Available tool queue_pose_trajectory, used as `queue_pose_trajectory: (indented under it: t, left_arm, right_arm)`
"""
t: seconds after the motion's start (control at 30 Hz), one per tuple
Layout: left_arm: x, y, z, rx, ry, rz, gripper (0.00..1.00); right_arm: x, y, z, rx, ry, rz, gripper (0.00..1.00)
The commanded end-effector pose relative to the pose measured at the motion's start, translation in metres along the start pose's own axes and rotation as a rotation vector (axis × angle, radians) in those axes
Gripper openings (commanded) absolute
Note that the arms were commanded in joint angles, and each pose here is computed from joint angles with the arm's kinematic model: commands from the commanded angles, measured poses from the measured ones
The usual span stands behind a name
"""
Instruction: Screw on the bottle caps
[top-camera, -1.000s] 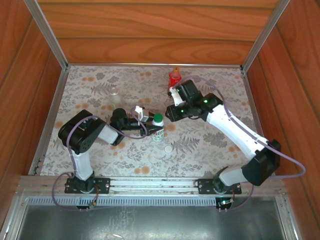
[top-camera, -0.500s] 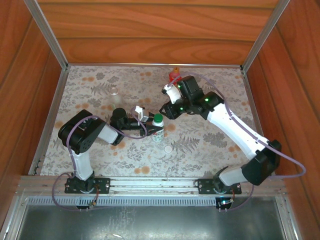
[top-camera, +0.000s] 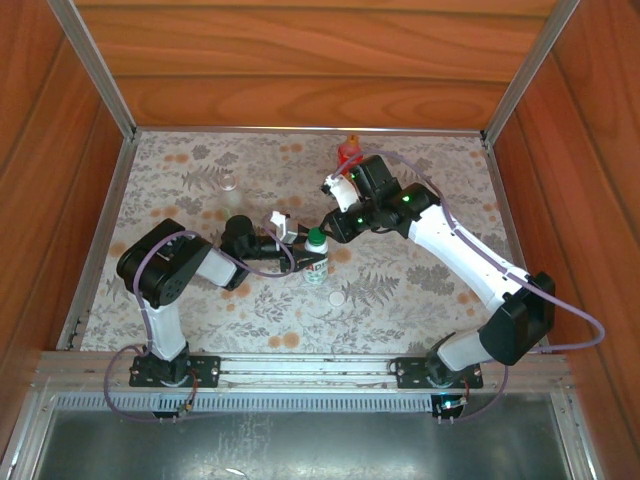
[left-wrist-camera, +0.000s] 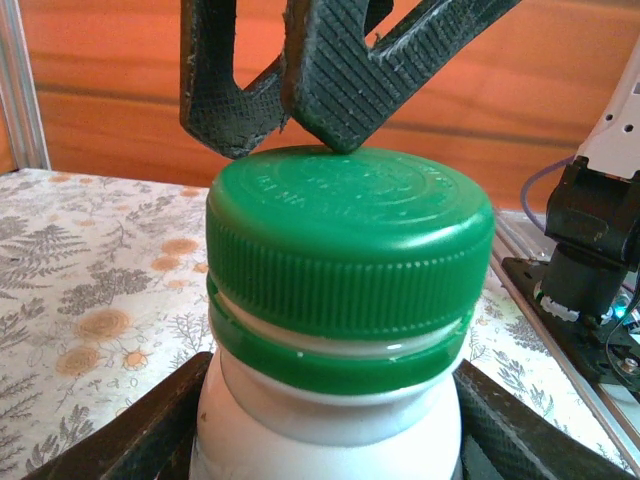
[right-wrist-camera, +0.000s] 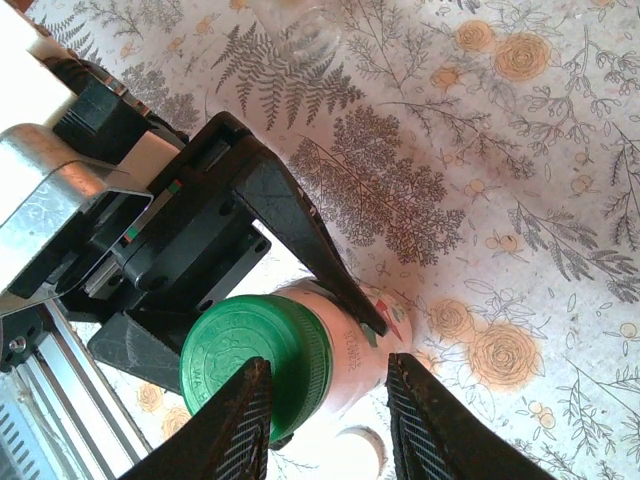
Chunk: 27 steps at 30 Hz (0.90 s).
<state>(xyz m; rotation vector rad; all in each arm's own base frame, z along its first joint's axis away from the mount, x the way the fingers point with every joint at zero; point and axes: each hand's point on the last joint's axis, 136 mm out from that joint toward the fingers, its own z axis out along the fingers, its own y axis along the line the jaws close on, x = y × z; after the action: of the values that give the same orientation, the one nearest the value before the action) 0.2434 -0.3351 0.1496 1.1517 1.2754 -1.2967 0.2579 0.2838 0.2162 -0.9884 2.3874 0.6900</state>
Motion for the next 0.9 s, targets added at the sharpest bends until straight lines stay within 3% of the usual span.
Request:
queue_pose_trajectory:
  t: [0.0,0.4,0.67,0.87]
  left_arm:
    - [0.005,-0.002,0.0,0.027,0.016,-0.031,0.57]
    - [0.007,0.0,0.0,0.02,0.019,-0.034,0.57]
    - [0.007,0.001,-0.003,0.01,0.019,-0.035,0.57]
    - [0.009,0.003,-0.002,0.01,0.02,-0.041,0.57]
  right_arm:
    - [0.01,0.002,0.006,-0.022,0.035,0.016,0.35]
    - [0.03,-0.004,0.017,-0.011,0.11,0.028,0.32]
    - [0.068,-0.006,0.025,-0.018,0.214,0.058,0.29]
    - [0.057,0.01,0.017,-0.08,0.145,0.063,0.32]
